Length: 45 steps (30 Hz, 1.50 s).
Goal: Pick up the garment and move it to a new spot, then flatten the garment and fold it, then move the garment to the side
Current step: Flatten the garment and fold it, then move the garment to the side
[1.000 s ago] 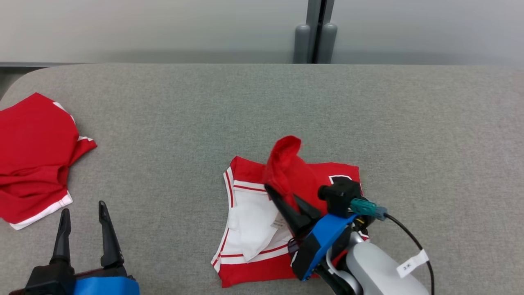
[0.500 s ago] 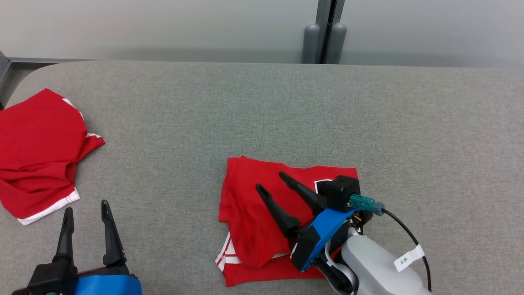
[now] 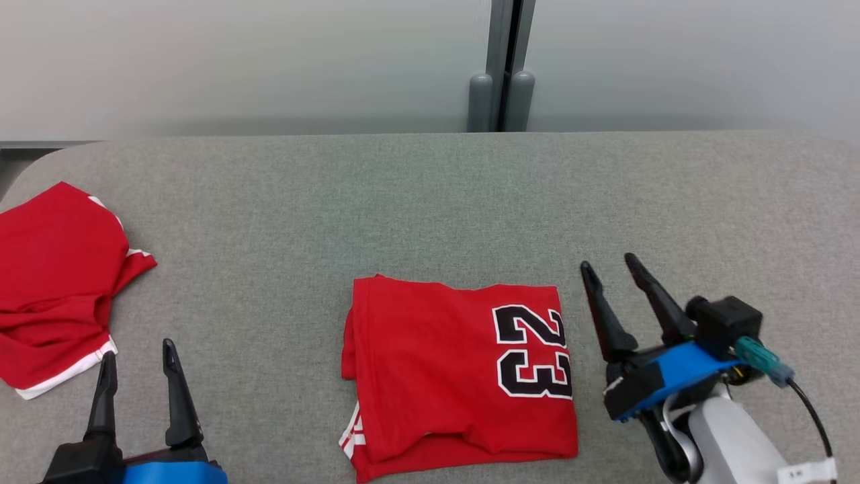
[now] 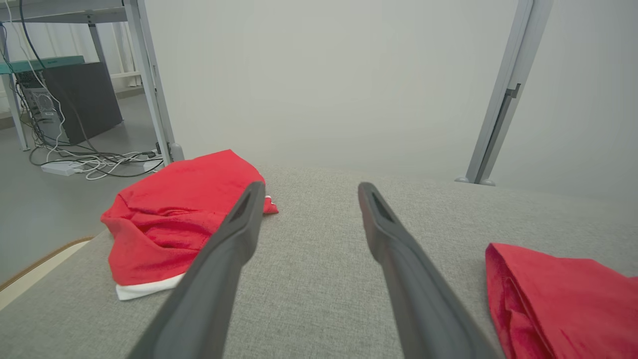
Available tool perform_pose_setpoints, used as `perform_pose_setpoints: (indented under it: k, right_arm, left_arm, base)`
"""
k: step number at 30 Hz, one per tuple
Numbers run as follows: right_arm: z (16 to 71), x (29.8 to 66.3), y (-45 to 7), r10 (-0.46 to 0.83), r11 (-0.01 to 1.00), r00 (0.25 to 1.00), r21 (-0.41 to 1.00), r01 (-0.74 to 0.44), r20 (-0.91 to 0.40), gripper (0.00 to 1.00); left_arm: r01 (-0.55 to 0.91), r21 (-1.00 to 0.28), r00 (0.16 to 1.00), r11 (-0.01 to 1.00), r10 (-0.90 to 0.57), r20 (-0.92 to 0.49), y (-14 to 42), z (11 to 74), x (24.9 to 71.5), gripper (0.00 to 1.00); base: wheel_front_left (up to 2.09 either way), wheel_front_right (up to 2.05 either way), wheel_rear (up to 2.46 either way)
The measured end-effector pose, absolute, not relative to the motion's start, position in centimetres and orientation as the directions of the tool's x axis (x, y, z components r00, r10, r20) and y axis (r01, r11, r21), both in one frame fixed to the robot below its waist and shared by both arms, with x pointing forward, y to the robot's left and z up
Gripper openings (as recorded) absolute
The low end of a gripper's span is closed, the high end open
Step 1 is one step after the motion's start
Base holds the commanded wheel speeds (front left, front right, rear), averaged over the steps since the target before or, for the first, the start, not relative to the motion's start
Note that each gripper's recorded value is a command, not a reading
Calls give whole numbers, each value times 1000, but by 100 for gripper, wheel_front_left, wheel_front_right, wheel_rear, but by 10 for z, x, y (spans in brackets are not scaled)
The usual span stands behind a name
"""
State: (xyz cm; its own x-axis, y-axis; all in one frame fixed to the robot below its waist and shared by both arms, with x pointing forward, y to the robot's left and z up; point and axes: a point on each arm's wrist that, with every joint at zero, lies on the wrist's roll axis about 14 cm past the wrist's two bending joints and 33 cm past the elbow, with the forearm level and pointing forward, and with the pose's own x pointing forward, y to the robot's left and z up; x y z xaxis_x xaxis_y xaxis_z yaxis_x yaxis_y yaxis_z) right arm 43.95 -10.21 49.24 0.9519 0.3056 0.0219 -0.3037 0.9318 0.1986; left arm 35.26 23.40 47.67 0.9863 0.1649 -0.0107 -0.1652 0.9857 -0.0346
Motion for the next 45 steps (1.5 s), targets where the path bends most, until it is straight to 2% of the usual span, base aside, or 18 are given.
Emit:
perform_pose_setpoints:
  k: [8, 14, 28, 45]
  right_arm:
    - [491, 399, -146, 161, 963, 986, 211, -166, 41, 100]
    - [483, 375, -156, 121, 970, 992, 210, -123, 20, 100]
    - [477, 354, -152, 126, 975, 992, 187, -124, -1, 100]
    - [476, 352, -151, 131, 975, 991, 179, -128, -5, 100]
  left_arm:
    - [-147, -29, 989, 989, 147, -3, 230, 479, 348, 100]
    - [-137, -18, 991, 990, 137, -11, 229, 477, 340, 100]
    - [-109, -9, 994, 994, 109, 3, 225, 481, 322, 100]
    - [-88, -4, 996, 996, 88, -21, 221, 473, 317, 100]
  base:
    - [0, 0, 0]
    - [0, 0, 0]
    - [0, 0, 0]
    - [0, 0, 0]
